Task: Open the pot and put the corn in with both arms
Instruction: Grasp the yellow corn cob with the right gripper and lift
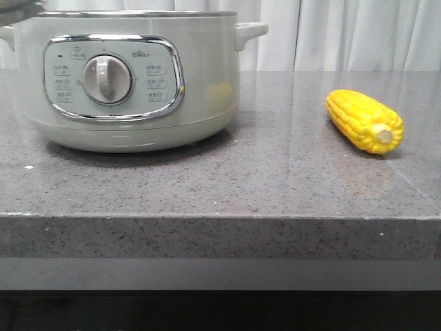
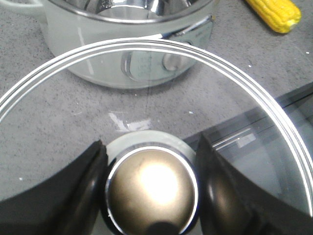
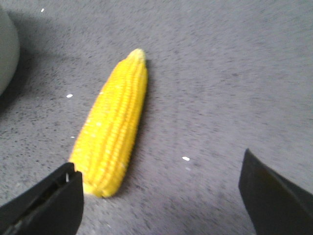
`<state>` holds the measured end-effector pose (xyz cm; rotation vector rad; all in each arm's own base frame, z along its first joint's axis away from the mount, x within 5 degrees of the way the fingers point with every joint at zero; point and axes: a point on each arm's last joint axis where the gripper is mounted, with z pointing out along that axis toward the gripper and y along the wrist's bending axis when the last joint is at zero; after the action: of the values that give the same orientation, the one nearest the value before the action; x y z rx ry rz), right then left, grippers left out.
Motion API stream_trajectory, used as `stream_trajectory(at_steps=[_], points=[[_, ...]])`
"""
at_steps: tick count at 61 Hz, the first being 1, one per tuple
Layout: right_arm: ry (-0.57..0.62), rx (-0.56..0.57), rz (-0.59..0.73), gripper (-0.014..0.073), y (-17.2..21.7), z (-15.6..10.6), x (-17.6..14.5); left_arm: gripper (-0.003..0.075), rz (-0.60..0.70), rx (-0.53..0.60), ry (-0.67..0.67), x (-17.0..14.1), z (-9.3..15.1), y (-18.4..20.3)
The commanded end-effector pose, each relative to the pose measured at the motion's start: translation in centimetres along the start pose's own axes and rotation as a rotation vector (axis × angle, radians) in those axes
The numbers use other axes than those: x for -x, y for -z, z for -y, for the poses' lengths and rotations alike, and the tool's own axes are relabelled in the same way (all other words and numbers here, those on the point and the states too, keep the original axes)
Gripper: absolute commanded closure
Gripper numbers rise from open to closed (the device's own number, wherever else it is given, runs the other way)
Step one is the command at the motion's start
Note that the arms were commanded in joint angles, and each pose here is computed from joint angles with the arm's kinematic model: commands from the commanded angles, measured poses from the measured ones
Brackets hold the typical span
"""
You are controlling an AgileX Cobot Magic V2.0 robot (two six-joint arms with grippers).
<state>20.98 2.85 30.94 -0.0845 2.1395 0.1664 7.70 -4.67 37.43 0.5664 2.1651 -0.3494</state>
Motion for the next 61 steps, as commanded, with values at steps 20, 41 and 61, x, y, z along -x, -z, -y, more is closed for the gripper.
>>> stream_trajectory(at_steps=[20, 41, 61], points=[[-0.057, 0.102, -0.111, -0.0060, -10.1, -3.1, 4.6, 0.0461, 0.233, -0.027, 0.014, -0.5, 0.6, 2.9], [-0.089, 0.096, -0.215, -0.0006, -14.8, -3.1, 3.4, 0.0461, 0.233, -0.029, 0.015, -0.5, 0.6, 2.9], [-0.080, 0.108, -0.106, 0.0303, -12.4, -3.3, 5.9, 0.0461, 0.233, -0.029, 0.015, -0.5, 0.6, 2.9]])
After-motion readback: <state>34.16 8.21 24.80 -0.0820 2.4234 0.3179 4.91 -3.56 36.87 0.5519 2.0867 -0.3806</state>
